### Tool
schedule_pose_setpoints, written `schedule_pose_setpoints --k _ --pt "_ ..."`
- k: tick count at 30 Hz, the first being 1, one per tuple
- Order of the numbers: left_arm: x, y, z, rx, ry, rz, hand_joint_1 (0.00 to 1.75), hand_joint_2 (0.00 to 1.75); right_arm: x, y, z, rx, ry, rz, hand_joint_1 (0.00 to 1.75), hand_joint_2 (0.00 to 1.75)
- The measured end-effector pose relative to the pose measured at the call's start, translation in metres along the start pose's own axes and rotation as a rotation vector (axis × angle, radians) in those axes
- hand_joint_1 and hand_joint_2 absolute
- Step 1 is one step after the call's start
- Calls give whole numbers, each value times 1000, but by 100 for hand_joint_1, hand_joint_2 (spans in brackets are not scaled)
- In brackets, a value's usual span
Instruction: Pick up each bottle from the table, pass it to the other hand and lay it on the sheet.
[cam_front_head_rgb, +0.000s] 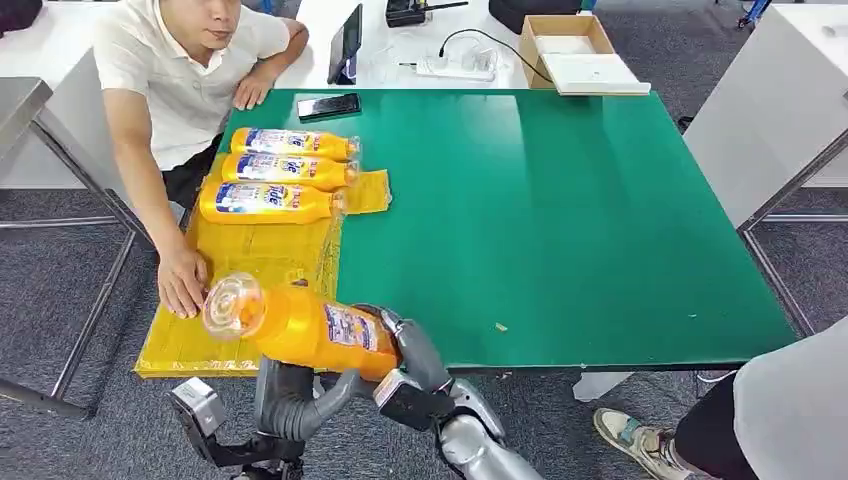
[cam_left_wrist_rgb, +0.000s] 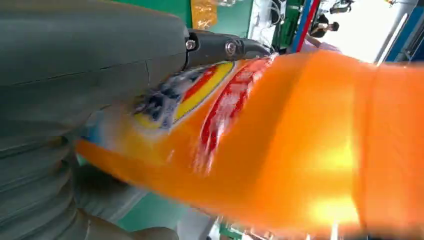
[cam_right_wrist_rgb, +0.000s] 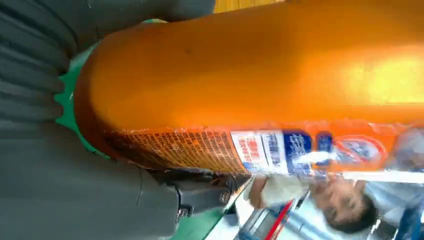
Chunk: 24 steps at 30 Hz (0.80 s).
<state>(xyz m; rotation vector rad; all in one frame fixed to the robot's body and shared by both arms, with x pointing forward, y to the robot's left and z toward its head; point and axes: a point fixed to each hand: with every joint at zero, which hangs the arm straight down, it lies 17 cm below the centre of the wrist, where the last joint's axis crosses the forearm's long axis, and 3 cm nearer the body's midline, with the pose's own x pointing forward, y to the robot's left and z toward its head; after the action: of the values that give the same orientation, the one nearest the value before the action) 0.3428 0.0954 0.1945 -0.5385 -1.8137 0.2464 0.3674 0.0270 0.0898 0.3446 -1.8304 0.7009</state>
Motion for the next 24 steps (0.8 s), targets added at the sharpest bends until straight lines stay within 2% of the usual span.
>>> schedule_pose_setpoints --k 6,7,8,9,16,24 --pt "4 6 -2 15 -16 20 0 175 -2 20 -1 54 3 0 175 175" --pt "4 7 -2 19 -16 20 106 175 -3 22 -1 59 4 1 175 175" --pt "4 8 -2 20 -16 20 106 175 -5 24 0 64 7 2 175 175" --pt "5 9 -2 23 -17 18 175 175 -5 25 0 69 7 2 175 175" --pt "7 13 -3 19 -34 -1 175 175 -5 31 -2 89 5 -9 175 175" --pt "-4 11 1 -62 6 -34 175 175 -9 36 5 95 26 -53 175 175"
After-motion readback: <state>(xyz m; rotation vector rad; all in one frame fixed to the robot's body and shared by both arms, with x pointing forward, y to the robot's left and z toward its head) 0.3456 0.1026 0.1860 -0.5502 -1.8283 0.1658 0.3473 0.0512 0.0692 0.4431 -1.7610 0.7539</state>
